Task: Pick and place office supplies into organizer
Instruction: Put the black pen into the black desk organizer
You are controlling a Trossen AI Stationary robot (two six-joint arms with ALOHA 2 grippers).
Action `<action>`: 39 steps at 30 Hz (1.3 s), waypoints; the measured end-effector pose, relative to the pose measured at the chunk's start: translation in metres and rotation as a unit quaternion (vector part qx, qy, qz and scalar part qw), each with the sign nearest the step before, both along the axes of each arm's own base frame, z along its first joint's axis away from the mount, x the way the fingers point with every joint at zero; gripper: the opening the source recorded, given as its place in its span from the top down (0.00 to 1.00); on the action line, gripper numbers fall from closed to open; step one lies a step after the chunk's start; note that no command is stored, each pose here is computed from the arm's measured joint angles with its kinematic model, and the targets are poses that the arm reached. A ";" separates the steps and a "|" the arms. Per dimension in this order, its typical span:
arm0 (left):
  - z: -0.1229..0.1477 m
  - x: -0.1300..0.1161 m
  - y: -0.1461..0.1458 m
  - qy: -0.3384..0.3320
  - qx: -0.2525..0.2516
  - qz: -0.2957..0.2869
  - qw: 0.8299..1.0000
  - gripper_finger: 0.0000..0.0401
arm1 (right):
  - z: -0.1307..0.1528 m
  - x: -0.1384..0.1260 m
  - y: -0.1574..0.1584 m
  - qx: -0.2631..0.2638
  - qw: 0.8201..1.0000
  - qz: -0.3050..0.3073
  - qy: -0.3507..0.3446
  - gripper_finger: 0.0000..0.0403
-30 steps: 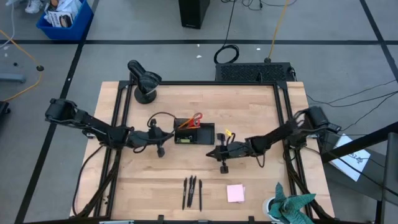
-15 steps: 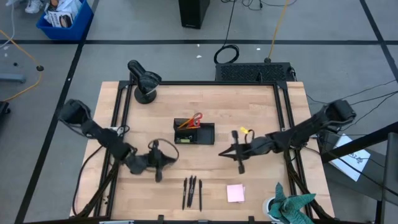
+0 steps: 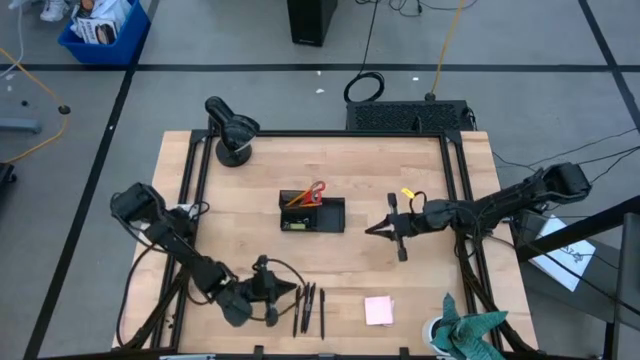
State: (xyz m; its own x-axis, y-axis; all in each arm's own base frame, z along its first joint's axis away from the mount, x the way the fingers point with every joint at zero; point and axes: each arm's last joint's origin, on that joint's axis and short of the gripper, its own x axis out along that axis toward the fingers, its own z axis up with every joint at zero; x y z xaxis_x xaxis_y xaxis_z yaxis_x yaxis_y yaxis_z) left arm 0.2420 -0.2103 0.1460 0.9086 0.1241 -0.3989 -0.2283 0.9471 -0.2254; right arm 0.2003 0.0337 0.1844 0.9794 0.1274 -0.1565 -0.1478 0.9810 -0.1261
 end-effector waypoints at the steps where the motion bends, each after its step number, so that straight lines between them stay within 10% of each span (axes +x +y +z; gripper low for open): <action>1: 0.002 0.001 -0.002 0.008 -0.016 0.012 1.000 1.00 | -0.001 0.000 -0.002 -0.002 1.000 0.001 0.005 1.00; 19: 0.073 0.074 -0.040 0.261 -0.172 0.108 0.944 0.99 | -0.017 -0.005 -0.006 -0.029 0.995 -0.003 0.091 1.00; 28: 0.047 0.086 -0.021 0.377 -0.313 0.220 0.844 0.98 | -0.014 -0.004 -0.006 -0.059 0.996 0.004 0.071 1.00; 39: 0.033 0.097 -0.027 0.380 -0.325 0.193 0.844 0.91 | -0.015 -0.003 -0.015 -0.071 0.994 -0.015 0.079 1.00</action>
